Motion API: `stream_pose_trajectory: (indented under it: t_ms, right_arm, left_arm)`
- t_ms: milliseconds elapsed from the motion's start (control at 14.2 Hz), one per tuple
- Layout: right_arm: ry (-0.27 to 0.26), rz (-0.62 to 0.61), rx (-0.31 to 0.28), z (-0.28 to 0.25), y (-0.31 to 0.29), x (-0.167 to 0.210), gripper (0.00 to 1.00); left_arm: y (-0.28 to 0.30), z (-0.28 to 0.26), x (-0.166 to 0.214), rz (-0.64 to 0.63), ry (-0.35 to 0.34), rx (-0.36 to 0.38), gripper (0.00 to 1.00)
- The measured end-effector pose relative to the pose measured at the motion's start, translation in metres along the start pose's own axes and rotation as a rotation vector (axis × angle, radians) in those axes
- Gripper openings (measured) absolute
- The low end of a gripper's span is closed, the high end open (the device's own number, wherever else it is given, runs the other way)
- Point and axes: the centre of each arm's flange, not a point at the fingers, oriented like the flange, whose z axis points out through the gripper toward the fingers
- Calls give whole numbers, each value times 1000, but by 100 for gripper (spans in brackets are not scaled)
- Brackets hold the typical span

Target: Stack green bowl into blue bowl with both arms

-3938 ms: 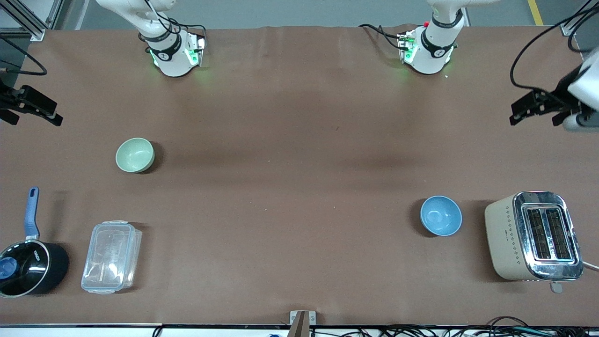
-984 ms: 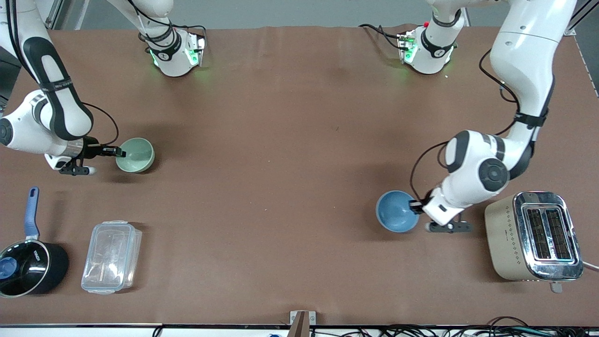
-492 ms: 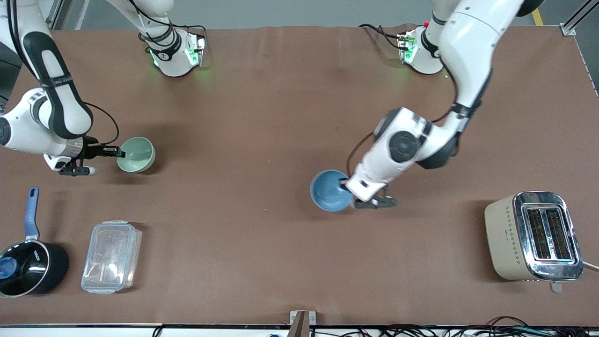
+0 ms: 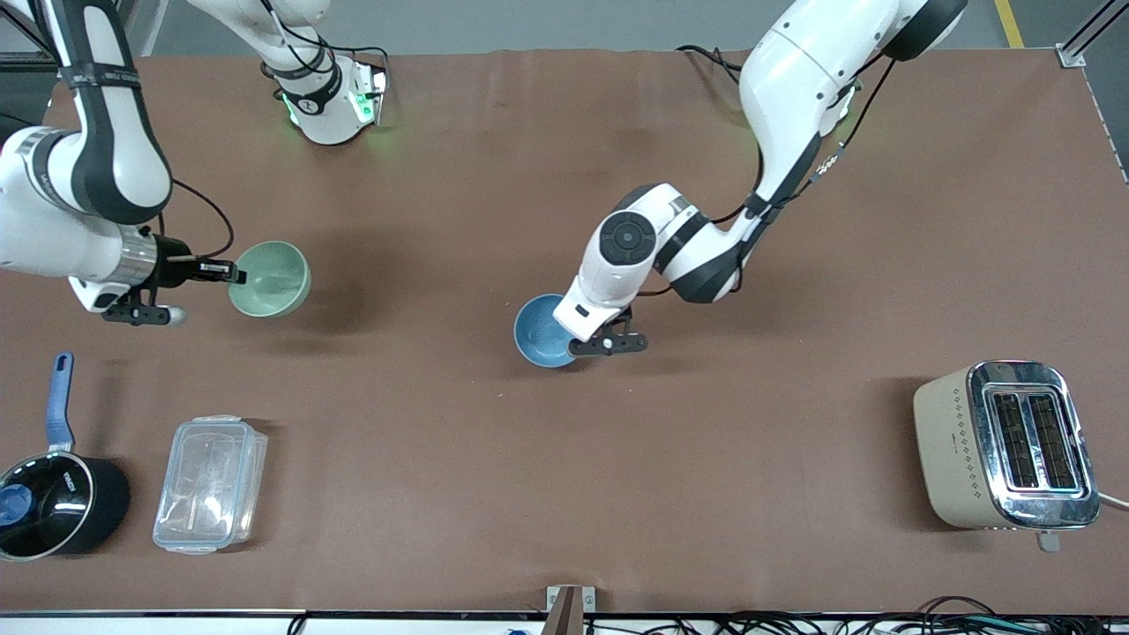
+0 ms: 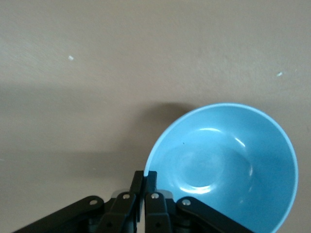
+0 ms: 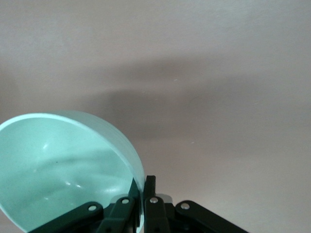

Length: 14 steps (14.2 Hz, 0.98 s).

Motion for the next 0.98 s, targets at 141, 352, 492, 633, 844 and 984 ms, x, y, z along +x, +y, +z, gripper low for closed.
stream_pose_trajectory:
  t_ms: [141, 352, 492, 633, 844, 984]
  right_arm:
    - [-12, 43, 2, 8, -26, 0, 4]
    - [1, 110, -24, 23, -99, -4, 4]
    - [31, 166, -42, 34, -153, -11, 4]
    - [71, 211, -48, 46, -201, -21, 4]
    - [111, 272, -47, 65, -268, -37, 4]
    - [119, 296, -45, 78, -318, -45, 4]
  left_arm:
    - [1, 12, -3, -9, -10, 11, 5]
    - [-3, 23, -1, -55, -21, 19, 14]
    - [-1, 17, 3, -82, -11, 10, 35]
    - [-4, -6, 21, -110, 19, -5, 55]
    - [-43, -81, 70, -190, 71, 13, 84]
    - [-78, -140, 95, -249, 108, 27, 100]
